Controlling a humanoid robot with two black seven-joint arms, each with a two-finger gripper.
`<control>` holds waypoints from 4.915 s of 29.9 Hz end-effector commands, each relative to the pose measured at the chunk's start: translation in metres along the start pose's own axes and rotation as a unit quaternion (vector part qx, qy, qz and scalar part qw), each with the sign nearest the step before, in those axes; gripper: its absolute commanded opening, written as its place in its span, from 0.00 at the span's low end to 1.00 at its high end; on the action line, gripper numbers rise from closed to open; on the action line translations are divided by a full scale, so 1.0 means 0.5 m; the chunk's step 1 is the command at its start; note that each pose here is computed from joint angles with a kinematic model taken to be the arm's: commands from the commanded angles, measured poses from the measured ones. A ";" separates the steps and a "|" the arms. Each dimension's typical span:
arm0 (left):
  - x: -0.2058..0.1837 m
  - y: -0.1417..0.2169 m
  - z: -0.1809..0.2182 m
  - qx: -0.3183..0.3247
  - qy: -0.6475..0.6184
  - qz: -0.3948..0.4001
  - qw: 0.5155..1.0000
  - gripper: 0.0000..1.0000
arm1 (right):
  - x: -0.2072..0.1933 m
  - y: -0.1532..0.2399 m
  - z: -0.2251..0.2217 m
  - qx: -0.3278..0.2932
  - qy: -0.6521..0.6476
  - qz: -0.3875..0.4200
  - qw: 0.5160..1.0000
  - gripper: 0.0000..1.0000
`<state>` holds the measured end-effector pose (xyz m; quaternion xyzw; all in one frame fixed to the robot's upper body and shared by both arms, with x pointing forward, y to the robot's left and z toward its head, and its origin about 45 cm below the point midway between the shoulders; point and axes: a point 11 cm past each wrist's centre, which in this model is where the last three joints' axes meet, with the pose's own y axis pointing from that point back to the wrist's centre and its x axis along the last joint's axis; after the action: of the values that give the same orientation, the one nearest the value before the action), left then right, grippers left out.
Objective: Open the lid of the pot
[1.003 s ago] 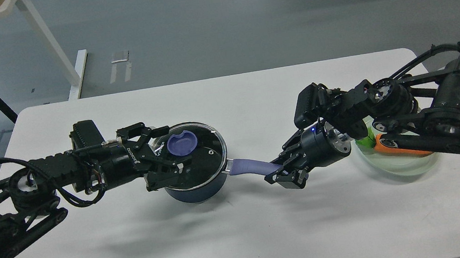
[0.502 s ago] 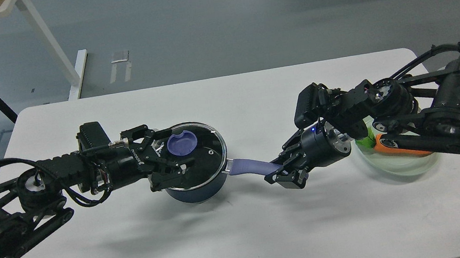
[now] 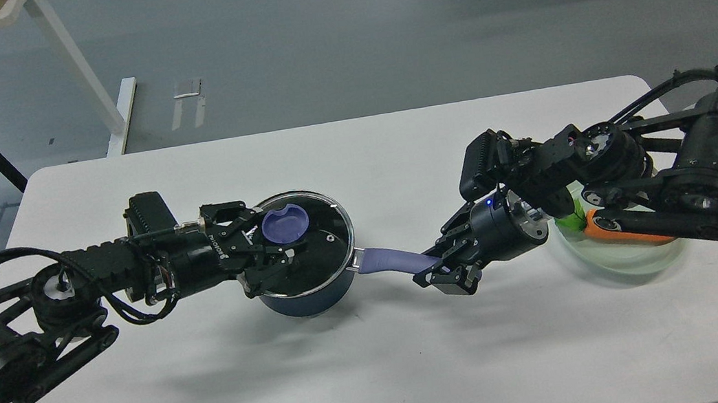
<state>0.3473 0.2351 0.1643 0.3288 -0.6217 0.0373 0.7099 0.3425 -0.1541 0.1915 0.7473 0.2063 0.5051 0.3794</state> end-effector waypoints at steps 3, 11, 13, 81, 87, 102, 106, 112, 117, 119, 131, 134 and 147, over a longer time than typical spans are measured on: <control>0.006 0.000 0.004 -0.004 -0.001 0.004 1.000 0.37 | 0.000 0.000 0.000 0.000 0.000 0.000 1.000 0.33; 0.050 0.036 -0.024 0.012 -0.005 0.020 1.000 0.37 | 0.000 0.000 0.000 0.000 0.000 0.000 1.000 0.33; 0.063 0.061 -0.043 0.026 -0.002 0.024 0.999 0.37 | 0.000 0.000 0.000 0.000 0.000 0.000 1.000 0.33; -0.212 0.354 -0.105 0.226 0.111 -0.021 0.968 0.99 | 0.004 0.001 -0.001 0.001 0.001 0.005 1.000 0.34; -0.114 0.355 -0.146 0.264 0.226 0.070 0.935 0.99 | 0.004 0.000 -0.002 0.001 0.001 0.004 1.000 0.37; -0.002 0.372 -0.241 0.266 0.570 0.265 0.731 0.99 | 0.003 0.002 -0.001 0.001 -0.001 0.004 1.000 0.83; 0.000 0.371 -0.239 0.259 0.576 0.262 0.730 0.99 | 0.029 0.025 0.005 -0.003 -0.017 0.023 1.000 0.97; 0.030 0.365 -0.247 0.239 0.580 0.279 0.727 0.99 | 0.124 0.109 0.023 -0.001 -0.108 0.128 0.986 0.98; 0.057 0.363 -0.258 0.224 0.599 0.319 0.700 0.99 | 0.187 0.217 0.061 0.025 -0.258 0.290 0.921 0.99; 0.057 0.355 -0.262 0.217 0.619 0.338 0.675 0.99 | 0.178 0.242 0.082 0.040 -0.328 0.341 0.880 0.99; 0.032 0.314 -0.269 0.134 0.739 0.386 0.535 0.99 | -0.025 0.259 0.192 0.099 -0.618 0.560 0.544 0.99; 0.027 0.299 -0.258 0.110 0.754 0.374 0.528 0.99 | -0.070 0.220 0.185 0.123 -0.660 0.573 0.470 0.99; -0.034 0.254 -0.232 0.055 0.832 0.374 0.406 0.99 | -0.171 0.134 0.160 0.195 -0.718 0.541 0.391 1.00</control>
<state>0.3848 0.3999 0.2068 -0.0682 0.1954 0.5863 0.7832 0.3785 -0.2822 0.1784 0.8390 -0.5022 -0.1701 -0.1220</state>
